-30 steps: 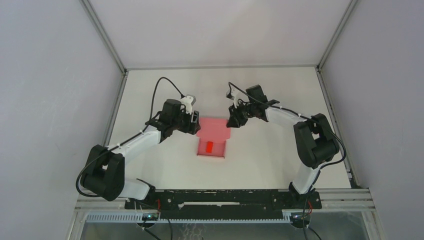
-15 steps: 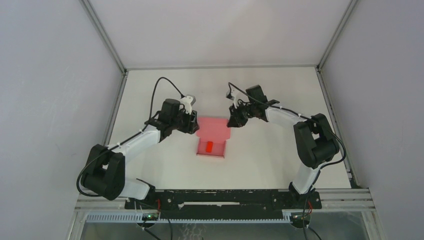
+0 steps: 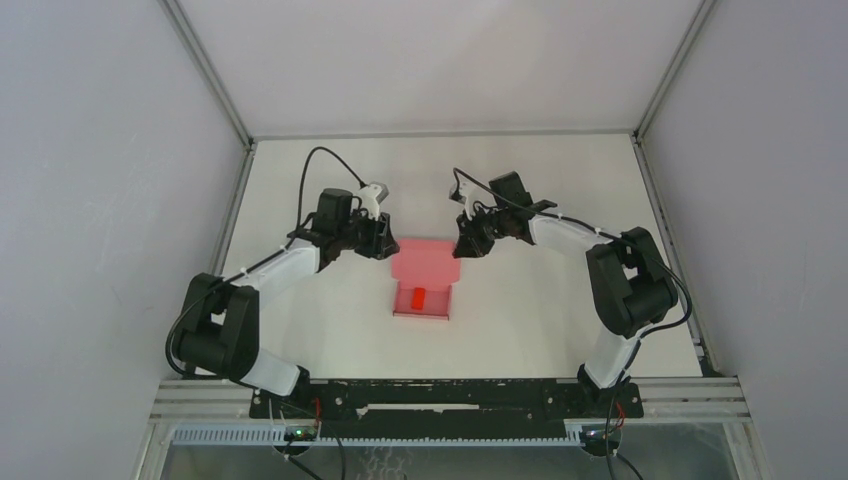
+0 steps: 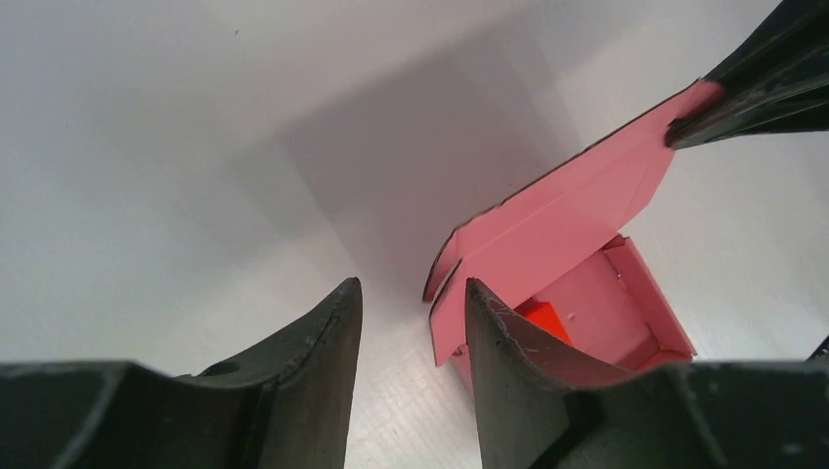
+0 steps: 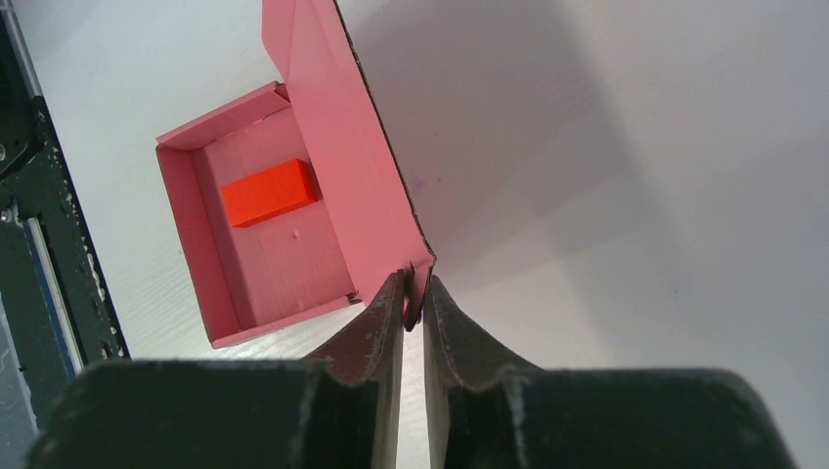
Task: Fold the paper box
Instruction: Close the paper box at the center of the board.
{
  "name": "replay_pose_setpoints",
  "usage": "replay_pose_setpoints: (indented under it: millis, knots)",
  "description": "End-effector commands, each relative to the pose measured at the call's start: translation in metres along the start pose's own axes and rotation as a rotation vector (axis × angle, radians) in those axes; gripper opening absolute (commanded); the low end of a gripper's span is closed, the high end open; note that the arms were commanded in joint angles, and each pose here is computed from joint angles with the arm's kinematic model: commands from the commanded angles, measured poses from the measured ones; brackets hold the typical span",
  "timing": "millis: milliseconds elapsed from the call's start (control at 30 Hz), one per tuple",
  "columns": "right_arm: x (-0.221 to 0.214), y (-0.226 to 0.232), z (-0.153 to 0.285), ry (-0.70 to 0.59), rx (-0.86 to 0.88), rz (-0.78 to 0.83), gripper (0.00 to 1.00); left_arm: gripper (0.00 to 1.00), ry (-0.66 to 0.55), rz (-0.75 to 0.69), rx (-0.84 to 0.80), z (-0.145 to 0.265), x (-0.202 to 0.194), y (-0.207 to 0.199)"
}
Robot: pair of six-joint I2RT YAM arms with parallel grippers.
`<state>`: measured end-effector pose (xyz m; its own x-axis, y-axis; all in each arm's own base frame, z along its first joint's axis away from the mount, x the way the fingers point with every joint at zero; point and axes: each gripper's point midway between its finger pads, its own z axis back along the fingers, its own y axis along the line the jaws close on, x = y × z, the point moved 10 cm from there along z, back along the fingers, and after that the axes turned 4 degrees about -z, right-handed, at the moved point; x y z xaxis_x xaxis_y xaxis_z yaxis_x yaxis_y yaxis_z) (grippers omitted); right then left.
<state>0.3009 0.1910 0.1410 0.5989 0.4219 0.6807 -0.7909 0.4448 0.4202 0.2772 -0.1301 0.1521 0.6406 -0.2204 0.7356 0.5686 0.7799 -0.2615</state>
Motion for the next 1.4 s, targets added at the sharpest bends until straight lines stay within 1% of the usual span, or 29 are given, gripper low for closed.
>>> replay_pose_setpoints:
  millis: [0,167,533,700,1033,1233,1367]
  knots:
    - [0.020,0.009,0.007,-0.049,0.020,0.086,0.18,0.48,-0.108,-0.080,-0.098,0.002,0.032,-0.005]
    - [0.019,0.009,0.006,-0.044,0.016,0.085,0.18,0.46,-0.098,-0.088,-0.137,0.002,0.030,-0.007]
    - [0.019,0.009,0.006,-0.041,0.016,0.083,0.18,0.46,-0.048,-0.065,-0.128,0.000,0.016,-0.005]
    - [0.019,0.009,0.006,-0.043,0.015,0.085,0.17,0.42,-0.038,-0.060,-0.125,-0.001,0.013,-0.005]
    - [0.018,0.008,0.005,-0.040,0.016,0.083,0.17,0.40,-0.017,-0.046,-0.131,-0.002,0.007,-0.004]
    - [0.019,0.009,0.006,-0.039,0.014,0.086,0.17,0.32,-0.004,-0.044,-0.134,-0.004,0.006,-0.004]
    - [0.018,0.009,0.006,-0.037,0.014,0.084,0.17,0.31,0.003,-0.042,-0.137,-0.004,0.005,-0.004]
